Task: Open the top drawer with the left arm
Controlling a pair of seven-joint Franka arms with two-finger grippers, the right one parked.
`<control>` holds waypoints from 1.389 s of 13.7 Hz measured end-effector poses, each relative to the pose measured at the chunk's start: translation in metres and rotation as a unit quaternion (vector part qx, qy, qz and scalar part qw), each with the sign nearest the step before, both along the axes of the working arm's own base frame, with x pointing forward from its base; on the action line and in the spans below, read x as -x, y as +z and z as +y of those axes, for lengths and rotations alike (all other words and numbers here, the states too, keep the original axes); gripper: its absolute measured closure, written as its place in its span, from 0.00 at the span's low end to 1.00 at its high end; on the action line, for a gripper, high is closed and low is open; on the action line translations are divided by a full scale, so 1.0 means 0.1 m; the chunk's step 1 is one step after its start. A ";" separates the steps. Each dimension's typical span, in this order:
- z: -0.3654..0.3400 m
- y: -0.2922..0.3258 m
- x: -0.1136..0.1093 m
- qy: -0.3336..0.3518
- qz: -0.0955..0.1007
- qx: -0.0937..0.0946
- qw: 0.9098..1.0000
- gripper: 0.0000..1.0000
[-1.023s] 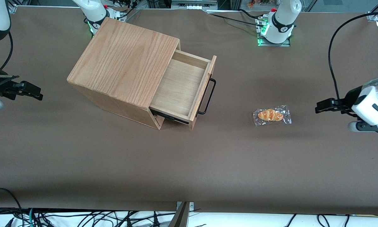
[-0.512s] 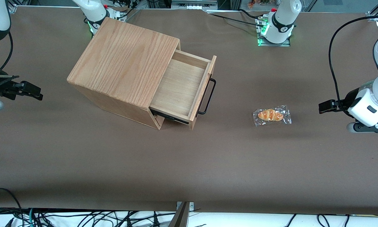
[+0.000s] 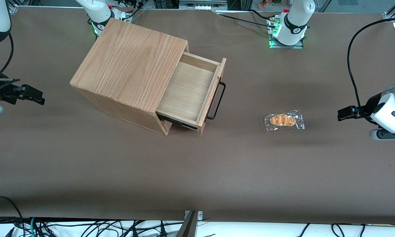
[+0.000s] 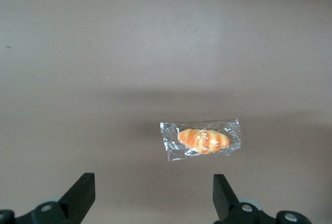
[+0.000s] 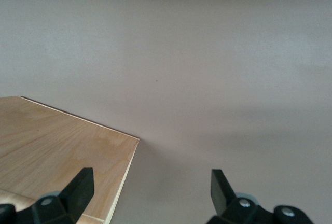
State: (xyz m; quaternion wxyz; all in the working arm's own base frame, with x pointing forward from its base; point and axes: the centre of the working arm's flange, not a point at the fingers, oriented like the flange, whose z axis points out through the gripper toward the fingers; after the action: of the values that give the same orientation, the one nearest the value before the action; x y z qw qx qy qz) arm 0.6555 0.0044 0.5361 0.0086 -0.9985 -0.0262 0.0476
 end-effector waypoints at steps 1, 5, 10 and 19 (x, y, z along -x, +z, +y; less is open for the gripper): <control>0.06 -0.02 0.00 -0.003 0.000 0.003 1.000 0.00; 0.26 -0.09 -0.02 -0.008 -0.008 0.003 1.000 0.00; 0.26 -0.14 -0.02 -0.010 -0.005 0.003 1.000 0.00; 0.27 -0.19 0.01 -0.010 0.009 0.004 1.000 0.00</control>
State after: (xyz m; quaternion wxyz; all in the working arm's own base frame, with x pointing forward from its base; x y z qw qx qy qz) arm 0.6545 0.0317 0.5171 0.0050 -0.9982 -0.0162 0.0567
